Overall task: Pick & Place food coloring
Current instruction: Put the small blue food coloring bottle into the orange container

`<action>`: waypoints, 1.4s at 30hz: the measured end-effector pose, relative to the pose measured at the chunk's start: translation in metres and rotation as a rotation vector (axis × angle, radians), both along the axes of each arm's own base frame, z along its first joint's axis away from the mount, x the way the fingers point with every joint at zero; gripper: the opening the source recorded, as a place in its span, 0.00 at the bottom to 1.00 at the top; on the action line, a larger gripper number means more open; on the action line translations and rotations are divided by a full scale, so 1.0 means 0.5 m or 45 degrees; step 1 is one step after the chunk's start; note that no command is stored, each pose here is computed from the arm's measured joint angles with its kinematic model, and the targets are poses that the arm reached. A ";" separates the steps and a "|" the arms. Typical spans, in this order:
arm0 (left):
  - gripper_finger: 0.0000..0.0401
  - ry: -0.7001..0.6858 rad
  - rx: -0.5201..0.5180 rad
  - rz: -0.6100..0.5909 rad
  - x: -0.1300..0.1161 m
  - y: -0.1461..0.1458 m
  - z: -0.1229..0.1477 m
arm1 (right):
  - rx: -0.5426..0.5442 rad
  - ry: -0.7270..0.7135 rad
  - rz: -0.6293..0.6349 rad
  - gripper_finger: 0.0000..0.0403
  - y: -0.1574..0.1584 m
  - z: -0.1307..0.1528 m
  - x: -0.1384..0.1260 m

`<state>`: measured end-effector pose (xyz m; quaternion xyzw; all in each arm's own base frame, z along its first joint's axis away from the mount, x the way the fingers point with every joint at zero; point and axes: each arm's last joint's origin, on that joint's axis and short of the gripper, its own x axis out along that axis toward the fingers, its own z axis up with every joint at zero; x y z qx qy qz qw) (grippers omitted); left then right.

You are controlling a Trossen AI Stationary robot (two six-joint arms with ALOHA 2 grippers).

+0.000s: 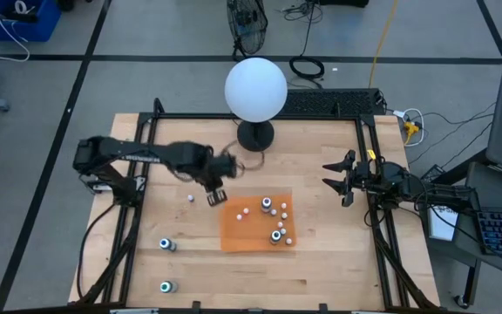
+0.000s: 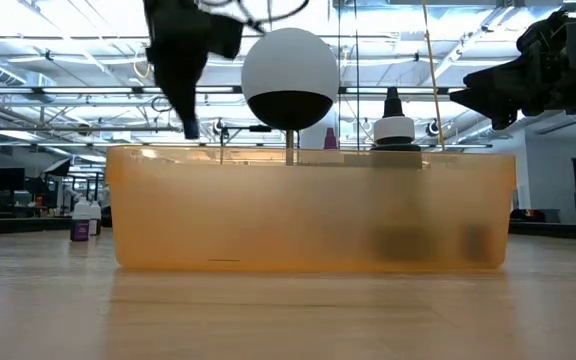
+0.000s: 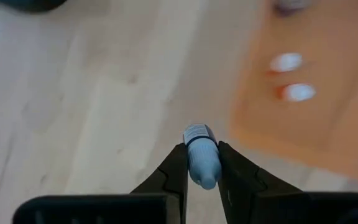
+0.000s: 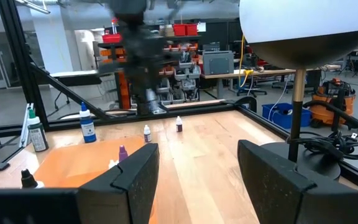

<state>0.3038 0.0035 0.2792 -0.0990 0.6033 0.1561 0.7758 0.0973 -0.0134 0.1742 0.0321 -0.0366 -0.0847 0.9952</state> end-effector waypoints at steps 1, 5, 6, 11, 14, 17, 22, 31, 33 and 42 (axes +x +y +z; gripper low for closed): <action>0.15 -0.012 0.008 -0.020 0.010 -0.020 0.003 | 0.000 0.000 -0.001 0.52 0.000 0.000 0.000; 0.15 -0.035 0.027 -0.091 0.041 -0.079 -0.002 | 0.000 0.001 0.000 0.52 0.000 0.000 0.000; 0.15 -0.027 0.025 -0.096 0.047 -0.089 -0.011 | 0.000 0.003 0.000 0.52 0.000 -0.001 0.000; 0.15 0.089 0.024 -0.078 0.072 -0.121 -0.073 | 0.000 0.001 0.000 0.52 0.000 0.000 0.000; 0.15 0.152 0.012 -0.089 0.086 -0.134 -0.110 | 0.000 0.001 0.000 0.52 0.000 0.000 0.000; 0.15 0.222 -0.019 -0.101 0.096 -0.142 -0.144 | 0.000 0.000 0.000 0.52 0.000 0.000 0.000; 0.15 0.260 -0.056 -0.118 0.115 -0.148 -0.188 | 0.000 0.000 0.000 0.52 0.000 0.000 0.000; 0.15 0.207 -0.096 -0.139 0.130 -0.153 -0.201 | 0.000 0.000 0.000 0.52 0.000 0.000 0.000; 0.15 0.209 -0.089 -0.137 0.130 -0.152 -0.202 | 0.000 0.000 -0.001 0.52 0.000 0.000 0.000; 0.31 0.219 -0.092 -0.097 0.126 -0.149 -0.210 | 0.000 0.000 0.000 0.52 0.000 0.000 0.000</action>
